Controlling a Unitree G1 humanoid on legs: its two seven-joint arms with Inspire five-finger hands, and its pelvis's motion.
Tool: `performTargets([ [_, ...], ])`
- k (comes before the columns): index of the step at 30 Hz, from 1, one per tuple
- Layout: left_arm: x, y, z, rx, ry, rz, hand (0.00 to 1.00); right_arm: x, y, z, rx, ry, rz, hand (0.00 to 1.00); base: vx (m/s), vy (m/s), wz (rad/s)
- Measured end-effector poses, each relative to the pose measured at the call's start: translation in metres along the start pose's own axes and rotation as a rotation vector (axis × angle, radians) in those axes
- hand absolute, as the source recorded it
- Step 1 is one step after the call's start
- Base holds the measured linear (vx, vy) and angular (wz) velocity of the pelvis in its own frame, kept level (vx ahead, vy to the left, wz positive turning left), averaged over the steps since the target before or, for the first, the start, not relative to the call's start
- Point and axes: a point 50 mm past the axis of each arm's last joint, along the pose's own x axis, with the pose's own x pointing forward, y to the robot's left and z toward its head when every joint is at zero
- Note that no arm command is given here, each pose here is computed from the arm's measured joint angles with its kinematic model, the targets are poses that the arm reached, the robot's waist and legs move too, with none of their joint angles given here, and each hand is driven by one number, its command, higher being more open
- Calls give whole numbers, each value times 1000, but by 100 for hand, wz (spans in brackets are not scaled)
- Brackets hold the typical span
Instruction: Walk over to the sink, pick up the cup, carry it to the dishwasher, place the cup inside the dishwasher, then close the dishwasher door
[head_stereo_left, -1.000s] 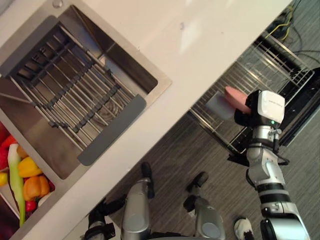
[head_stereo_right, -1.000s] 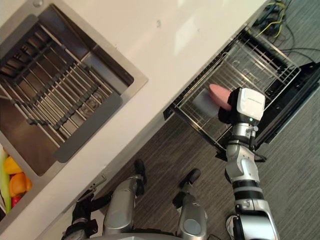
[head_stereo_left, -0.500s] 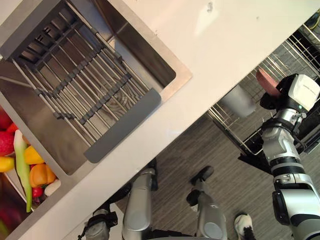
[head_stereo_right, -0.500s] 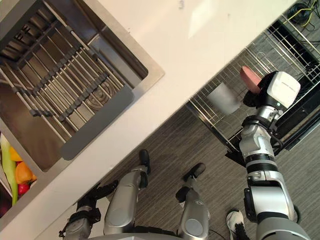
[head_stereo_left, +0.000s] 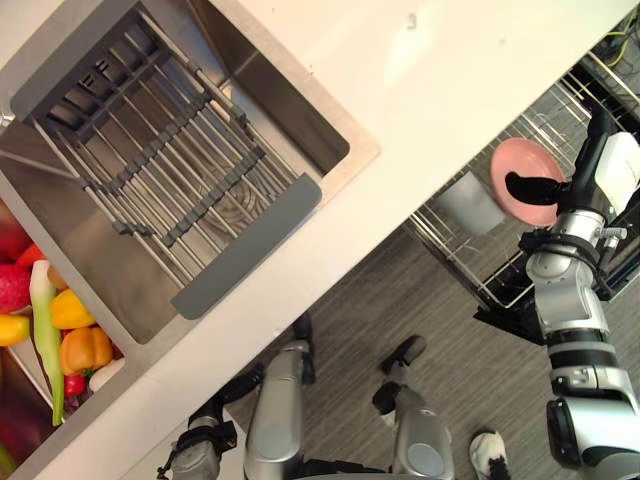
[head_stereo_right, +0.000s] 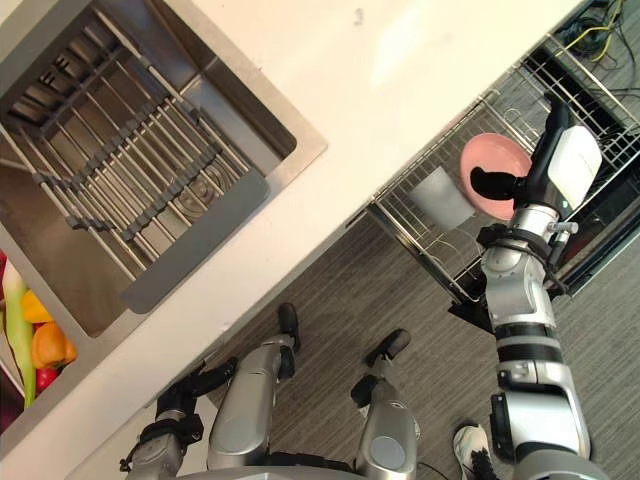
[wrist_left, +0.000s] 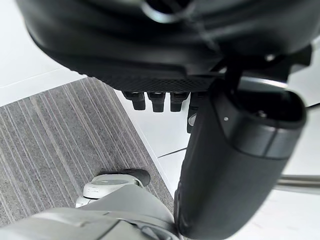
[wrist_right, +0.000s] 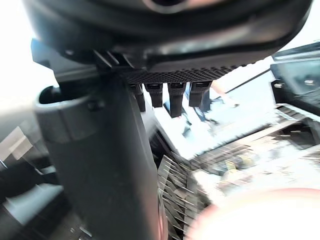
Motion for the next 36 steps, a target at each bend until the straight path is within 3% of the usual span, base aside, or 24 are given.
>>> performTargets([
  [4,-6,10,-13,-8,53,38,100,-26,8,-4,71,22,28,100,-10,59,-13],
  [10,-14,21,-28,8,113,85,100,-54,1,-42,136,229,22,100,-37,41,-11],
  [15,-32,36,-52,11,209,147,100,-66,-36,-84,188,456,-183,100,-29,36,-16],
  [20,-31,43,-51,18,212,163,100,-76,-52,-123,191,669,-312,100,-69,41,-8],
  [21,-28,42,-47,19,201,157,100,-77,-50,-127,215,711,-325,0,-122,55,-4],
  [30,3,-11,-9,70,78,10,100,-23,-46,-110,420,755,-383,0,-94,46,2],
  [36,6,-38,-6,92,80,-66,100,14,-51,-85,288,593,-235,0,19,81,0],
])
